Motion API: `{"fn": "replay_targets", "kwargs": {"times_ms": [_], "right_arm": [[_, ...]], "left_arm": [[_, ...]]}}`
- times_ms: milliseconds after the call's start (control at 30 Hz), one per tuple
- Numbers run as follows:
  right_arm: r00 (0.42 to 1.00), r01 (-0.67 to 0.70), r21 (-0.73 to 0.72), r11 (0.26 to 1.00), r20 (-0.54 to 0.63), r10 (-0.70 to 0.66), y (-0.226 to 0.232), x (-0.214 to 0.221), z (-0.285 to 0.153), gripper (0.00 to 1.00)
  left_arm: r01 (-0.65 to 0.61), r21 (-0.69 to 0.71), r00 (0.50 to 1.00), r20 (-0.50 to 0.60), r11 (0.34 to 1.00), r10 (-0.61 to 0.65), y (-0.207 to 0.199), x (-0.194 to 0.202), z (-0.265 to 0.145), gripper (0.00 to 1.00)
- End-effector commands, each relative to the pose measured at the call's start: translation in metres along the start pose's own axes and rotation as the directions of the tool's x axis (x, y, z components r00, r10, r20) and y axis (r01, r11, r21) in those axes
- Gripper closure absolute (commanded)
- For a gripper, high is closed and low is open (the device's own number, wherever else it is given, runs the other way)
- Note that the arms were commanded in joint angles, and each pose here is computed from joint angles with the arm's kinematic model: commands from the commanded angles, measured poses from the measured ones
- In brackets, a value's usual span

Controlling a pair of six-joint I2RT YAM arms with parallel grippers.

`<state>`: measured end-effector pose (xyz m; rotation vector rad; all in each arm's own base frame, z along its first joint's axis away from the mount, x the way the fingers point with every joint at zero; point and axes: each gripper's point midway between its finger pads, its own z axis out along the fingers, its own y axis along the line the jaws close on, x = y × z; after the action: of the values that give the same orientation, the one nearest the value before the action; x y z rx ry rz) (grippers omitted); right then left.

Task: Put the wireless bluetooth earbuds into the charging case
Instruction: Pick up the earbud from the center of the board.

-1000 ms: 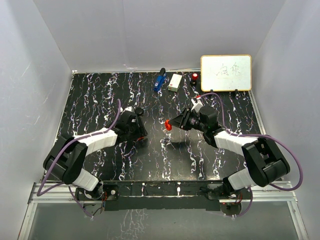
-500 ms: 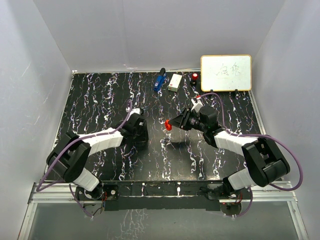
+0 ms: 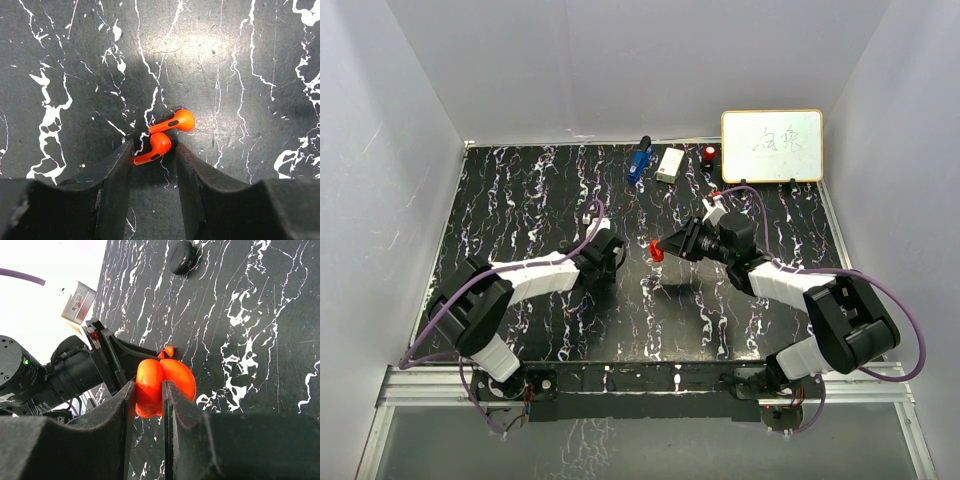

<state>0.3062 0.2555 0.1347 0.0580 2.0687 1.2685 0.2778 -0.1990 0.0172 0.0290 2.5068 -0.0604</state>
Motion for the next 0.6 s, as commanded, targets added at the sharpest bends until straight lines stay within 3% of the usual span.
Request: {"fn": "replay_targets", "kwargs": {"times_ms": [0, 367, 567], "right_arm": [[0.999, 0.044, -0.043, 0.998, 0.026, -0.043, 0.0094, -0.0049, -0.0002, 0.91], [0.999, 0.045, -0.047, 0.998, 0.023, -0.044, 0.0102, -0.0057, 0.0011, 0.91], [0.999, 0.046, -0.048, 0.998, 0.022, -0.045, 0.011, -0.0064, 0.0016, 0.91]], "left_arm": [[-0.037, -0.043, 0.999, -0.026, 0.998, 0.036, 0.0055, 0.008, 0.0027, 0.64], [-0.059, -0.055, 0.998, -0.021, 0.997, 0.057, 0.0038, 0.0082, 0.0049, 0.69], [-0.062, -0.052, 0.998, -0.02, 0.997, 0.061, 0.0016, 0.0071, 0.0044, 0.77]]}}
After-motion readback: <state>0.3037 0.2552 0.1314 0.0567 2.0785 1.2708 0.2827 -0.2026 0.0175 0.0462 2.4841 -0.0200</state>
